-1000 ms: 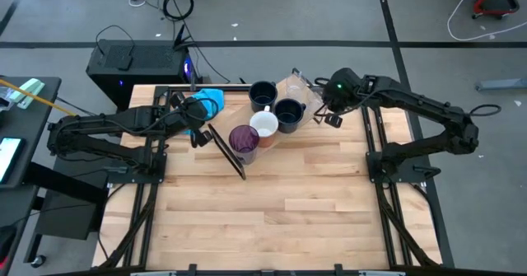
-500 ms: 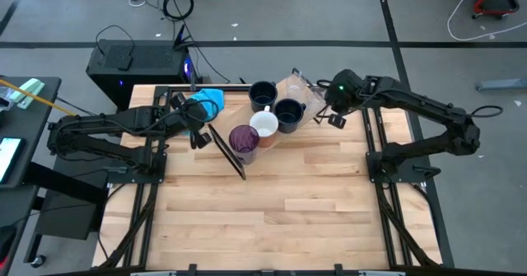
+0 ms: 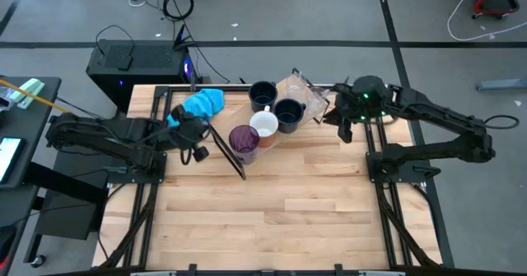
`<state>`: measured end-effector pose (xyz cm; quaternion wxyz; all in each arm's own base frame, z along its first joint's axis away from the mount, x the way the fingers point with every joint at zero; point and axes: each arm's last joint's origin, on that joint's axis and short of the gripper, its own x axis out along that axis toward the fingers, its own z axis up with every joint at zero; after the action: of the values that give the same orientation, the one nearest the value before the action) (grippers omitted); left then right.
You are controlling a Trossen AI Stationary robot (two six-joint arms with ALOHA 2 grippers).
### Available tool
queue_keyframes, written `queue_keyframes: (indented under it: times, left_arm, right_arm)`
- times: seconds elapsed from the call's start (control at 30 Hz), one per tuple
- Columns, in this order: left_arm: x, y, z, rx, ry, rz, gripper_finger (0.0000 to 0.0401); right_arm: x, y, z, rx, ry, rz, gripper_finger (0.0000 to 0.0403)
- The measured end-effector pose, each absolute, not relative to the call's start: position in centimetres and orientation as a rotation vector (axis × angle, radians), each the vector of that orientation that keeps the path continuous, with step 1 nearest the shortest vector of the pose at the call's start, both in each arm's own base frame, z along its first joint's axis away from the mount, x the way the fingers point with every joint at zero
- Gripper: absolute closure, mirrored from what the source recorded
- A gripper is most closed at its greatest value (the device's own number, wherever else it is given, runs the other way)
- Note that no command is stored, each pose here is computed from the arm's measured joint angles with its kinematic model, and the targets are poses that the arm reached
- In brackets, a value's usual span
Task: Stack small to large cups/mugs on shelf
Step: Return to Home Position
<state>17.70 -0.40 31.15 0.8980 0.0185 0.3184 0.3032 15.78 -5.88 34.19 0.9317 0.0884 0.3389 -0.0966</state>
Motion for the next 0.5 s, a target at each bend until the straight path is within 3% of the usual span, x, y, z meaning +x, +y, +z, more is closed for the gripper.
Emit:
queue_keyframes:
  times: [0.23,0.5]
  left_arm:
    - [16.6,-2.0,28.5,0.015,0.589,0.533,0.0393]
    - [15.0,-2.8,27.4,-0.037,0.422,0.43,0.0381]
  right_arm:
    - [14.2,-3.3,32.5,0.223,0.453,-0.118,0.0319]
    - [13.5,-2.0,30.1,0.216,0.196,-0.048,0.0319]
